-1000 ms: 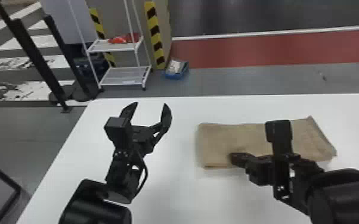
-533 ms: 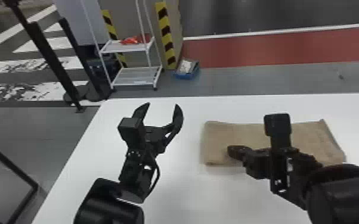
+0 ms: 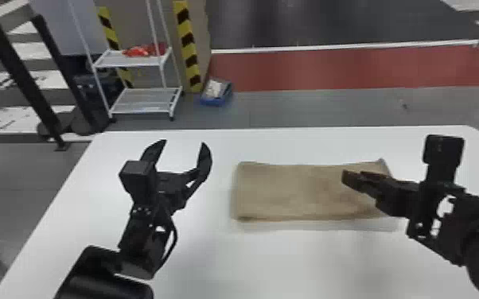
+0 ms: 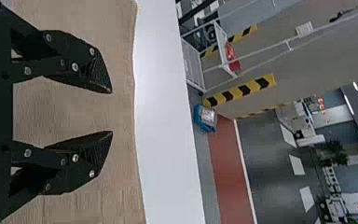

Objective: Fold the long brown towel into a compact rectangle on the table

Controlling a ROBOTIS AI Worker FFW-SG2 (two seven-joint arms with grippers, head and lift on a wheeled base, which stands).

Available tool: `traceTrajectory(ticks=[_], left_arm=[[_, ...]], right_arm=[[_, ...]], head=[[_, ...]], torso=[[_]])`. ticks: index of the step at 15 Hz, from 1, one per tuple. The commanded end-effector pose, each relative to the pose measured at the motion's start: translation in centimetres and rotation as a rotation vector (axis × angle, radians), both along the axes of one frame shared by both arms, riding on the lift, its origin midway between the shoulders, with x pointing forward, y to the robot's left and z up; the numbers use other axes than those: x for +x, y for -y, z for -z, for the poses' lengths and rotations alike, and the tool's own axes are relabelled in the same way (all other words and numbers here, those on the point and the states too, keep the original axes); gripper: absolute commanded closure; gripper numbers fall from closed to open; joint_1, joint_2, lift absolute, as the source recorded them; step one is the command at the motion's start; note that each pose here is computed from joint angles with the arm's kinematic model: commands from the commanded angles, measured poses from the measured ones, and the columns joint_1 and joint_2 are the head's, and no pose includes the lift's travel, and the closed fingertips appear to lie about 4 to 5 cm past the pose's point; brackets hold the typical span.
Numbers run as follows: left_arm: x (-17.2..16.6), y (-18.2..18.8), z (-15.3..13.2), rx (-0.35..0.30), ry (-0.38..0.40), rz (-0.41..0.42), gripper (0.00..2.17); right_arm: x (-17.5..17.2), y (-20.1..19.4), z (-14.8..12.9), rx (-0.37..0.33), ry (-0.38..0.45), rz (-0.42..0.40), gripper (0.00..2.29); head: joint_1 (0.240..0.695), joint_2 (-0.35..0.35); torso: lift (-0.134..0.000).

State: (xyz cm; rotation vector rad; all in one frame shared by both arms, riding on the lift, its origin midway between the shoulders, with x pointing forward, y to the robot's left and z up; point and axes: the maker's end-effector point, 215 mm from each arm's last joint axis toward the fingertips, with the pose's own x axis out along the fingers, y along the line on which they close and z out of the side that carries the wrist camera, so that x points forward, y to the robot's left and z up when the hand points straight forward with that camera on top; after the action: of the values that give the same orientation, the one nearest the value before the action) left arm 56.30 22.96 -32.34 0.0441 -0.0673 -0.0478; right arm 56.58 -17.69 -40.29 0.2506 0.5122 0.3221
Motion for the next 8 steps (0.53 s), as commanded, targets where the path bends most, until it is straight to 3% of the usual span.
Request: traceTrajectory(ticks=[1,2,5,8], left_arm=[[0.0,1.1,0.0,0.001,-0.001,0.017,0.15],[0.0,1.2,0.1,0.001,-0.001,0.017,0.15],[-0.2,1.1,0.2,0.017,-0.002,0.015,0.15],[-0.3,1.5,0.3,0.027,-0.003,0.022,0.15]], right_arm=[[1.0,4.9,0.0,0.009,-0.005,0.077,0.08],[1.2,6.3,0.1,0.008,-0.010,0.100,0.09],[1.4,10.6,1.2,-0.025,-0.019,0.164,0.10],[1.6,12.3,2.3,-0.051,-0.037,0.176,0.15]], head=[[0.695,0.068],[0.695,0.024],[0.695,-0.021],[0.695,-0.063]], torso=[[-0.120],[-0.120],[-0.120],[-0.119]])
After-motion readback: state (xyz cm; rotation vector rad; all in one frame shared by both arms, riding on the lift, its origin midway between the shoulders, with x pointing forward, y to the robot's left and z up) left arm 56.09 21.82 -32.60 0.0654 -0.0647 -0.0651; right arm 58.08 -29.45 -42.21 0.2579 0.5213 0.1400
